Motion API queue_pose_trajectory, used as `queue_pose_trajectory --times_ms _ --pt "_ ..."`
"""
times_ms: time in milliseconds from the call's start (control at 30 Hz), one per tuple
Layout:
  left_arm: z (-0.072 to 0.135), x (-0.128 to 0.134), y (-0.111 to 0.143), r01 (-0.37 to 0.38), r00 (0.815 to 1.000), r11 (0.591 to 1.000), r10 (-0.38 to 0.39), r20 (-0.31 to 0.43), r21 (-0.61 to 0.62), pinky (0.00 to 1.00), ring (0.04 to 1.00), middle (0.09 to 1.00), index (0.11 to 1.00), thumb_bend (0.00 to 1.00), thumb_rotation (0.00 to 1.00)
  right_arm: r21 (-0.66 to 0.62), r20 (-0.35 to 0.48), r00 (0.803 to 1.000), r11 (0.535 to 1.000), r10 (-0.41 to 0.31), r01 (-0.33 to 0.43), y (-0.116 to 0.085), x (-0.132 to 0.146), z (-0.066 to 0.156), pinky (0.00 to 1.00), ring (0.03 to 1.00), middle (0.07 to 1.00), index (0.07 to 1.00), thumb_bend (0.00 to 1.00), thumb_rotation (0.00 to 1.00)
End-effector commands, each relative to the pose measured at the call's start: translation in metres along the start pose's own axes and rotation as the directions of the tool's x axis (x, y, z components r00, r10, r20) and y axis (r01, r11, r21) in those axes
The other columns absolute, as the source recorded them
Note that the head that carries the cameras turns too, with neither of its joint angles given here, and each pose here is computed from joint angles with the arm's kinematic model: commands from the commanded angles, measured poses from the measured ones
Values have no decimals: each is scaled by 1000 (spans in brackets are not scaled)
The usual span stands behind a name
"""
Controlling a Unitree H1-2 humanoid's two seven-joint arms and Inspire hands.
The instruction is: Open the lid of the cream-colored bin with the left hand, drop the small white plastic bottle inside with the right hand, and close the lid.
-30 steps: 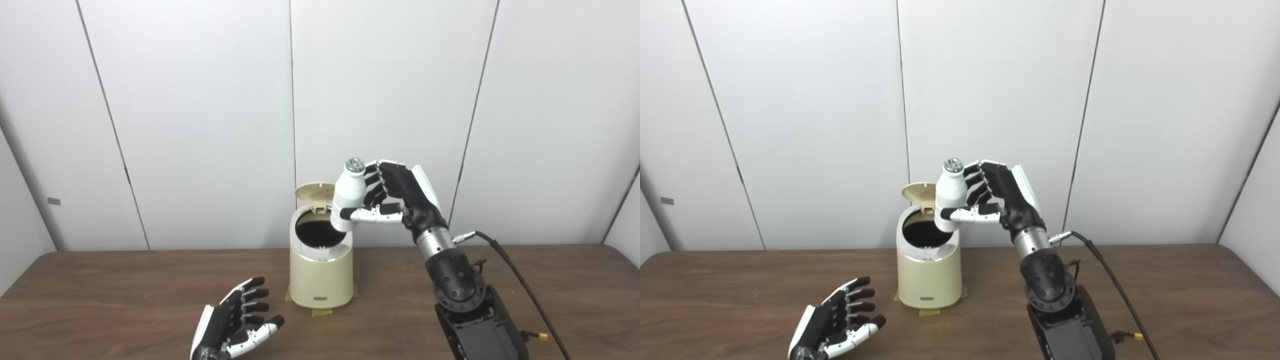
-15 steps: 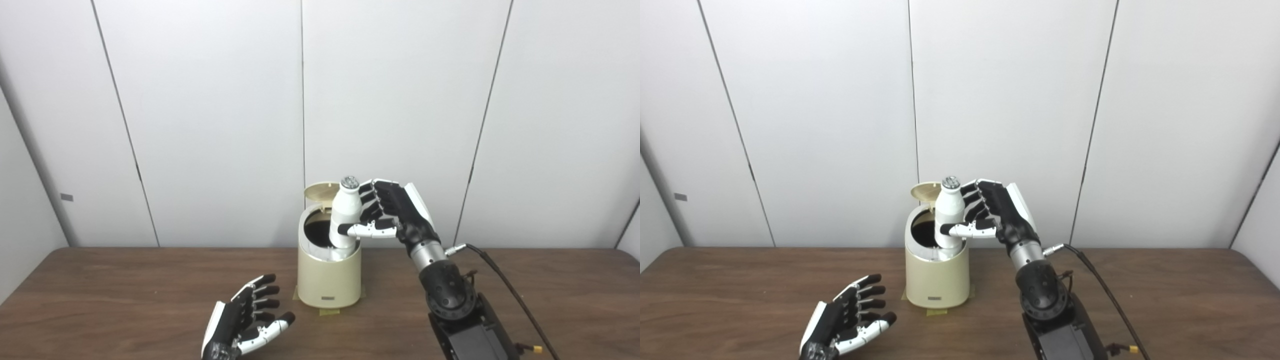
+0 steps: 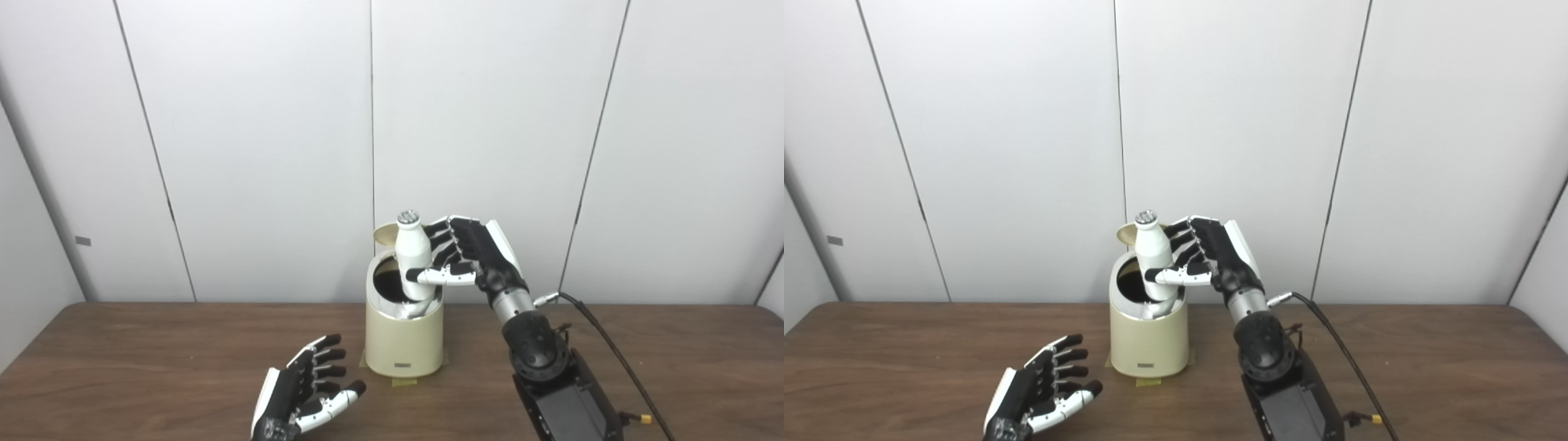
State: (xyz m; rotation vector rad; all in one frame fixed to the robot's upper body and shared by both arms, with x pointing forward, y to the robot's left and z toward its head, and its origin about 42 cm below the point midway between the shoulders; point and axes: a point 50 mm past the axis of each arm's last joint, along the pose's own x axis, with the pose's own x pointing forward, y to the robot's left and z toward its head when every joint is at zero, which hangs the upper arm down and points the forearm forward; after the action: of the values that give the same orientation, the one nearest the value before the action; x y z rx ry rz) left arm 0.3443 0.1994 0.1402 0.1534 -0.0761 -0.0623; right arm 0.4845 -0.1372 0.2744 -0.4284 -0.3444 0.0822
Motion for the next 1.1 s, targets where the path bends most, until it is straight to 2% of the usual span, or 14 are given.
queue_pose_trajectory --times_ms 0,700,933,1067 --pt "20 8 -2 -3 997 1000 3 81 -7 637 710 780 850 692 101 -8 105 994 999 -41 43 -7 19 31 302 379 488 539 512 0" --pt "20 7 -7 7 997 1000 -6 82 -12 612 710 782 851 672 71 -20 62 997 999 -49 51 0 25 24 306 382 494 534 513 0" --pt "21 7 -7 4 997 1000 -3 83 -14 607 705 780 845 681 78 -31 60 998 999 -32 34 0 22 21 309 389 497 526 514 0" --pt "22 7 -7 5 997 1000 -4 82 -16 617 710 777 845 686 68 -50 41 999 999 7 -5 -3 20 18 298 381 484 535 514 0"
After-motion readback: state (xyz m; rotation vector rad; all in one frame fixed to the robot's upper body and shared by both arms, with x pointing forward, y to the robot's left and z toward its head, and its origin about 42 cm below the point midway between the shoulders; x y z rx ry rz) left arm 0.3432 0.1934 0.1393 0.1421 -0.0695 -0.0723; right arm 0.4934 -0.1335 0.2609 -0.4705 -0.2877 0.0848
